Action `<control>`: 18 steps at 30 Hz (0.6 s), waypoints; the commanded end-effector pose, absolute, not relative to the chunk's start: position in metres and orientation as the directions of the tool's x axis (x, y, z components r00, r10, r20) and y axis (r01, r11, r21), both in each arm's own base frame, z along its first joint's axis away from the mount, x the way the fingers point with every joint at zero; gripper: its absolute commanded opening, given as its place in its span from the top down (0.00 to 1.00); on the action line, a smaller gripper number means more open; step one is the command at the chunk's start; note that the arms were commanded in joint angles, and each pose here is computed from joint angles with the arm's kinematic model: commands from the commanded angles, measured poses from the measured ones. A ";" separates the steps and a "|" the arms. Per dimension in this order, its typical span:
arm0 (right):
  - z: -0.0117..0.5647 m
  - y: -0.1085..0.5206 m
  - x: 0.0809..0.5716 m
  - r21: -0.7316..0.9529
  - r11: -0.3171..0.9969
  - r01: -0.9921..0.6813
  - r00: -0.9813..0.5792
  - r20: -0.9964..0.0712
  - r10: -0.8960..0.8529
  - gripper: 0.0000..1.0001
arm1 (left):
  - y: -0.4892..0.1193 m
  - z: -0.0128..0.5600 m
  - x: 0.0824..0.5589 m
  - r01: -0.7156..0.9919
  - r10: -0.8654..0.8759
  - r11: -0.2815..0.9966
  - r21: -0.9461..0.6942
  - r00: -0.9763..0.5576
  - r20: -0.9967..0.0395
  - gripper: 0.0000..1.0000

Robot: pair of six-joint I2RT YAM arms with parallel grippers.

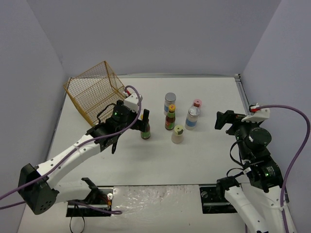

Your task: Organize the condiment bottles

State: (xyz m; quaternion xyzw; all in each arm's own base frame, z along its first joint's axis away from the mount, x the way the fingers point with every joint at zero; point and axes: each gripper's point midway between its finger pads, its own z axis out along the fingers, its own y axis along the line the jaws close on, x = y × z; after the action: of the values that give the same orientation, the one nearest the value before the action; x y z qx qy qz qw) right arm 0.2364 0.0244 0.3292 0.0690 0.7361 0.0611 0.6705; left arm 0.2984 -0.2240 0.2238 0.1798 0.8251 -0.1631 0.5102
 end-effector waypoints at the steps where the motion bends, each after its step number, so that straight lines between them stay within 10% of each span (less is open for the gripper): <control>1: 0.350 0.039 0.243 0.207 0.977 -0.058 -0.055 -0.977 0.204 0.00 | -0.249 0.261 0.330 0.409 -0.007 0.904 -0.123 -0.274 -0.962 0.03; 18: 0.345 0.048 0.245 0.208 0.973 -0.097 -0.079 -0.977 0.200 0.00 | -0.257 0.205 0.336 0.312 -0.026 0.941 -0.133 -0.325 -0.945 0.32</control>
State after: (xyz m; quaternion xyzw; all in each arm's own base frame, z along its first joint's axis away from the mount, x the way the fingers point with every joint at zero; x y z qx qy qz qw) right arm 0.2393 0.0404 0.3236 0.0408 0.7469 0.0903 0.6576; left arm 0.3248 -0.2504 0.1737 0.1341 0.8309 -0.1217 0.5262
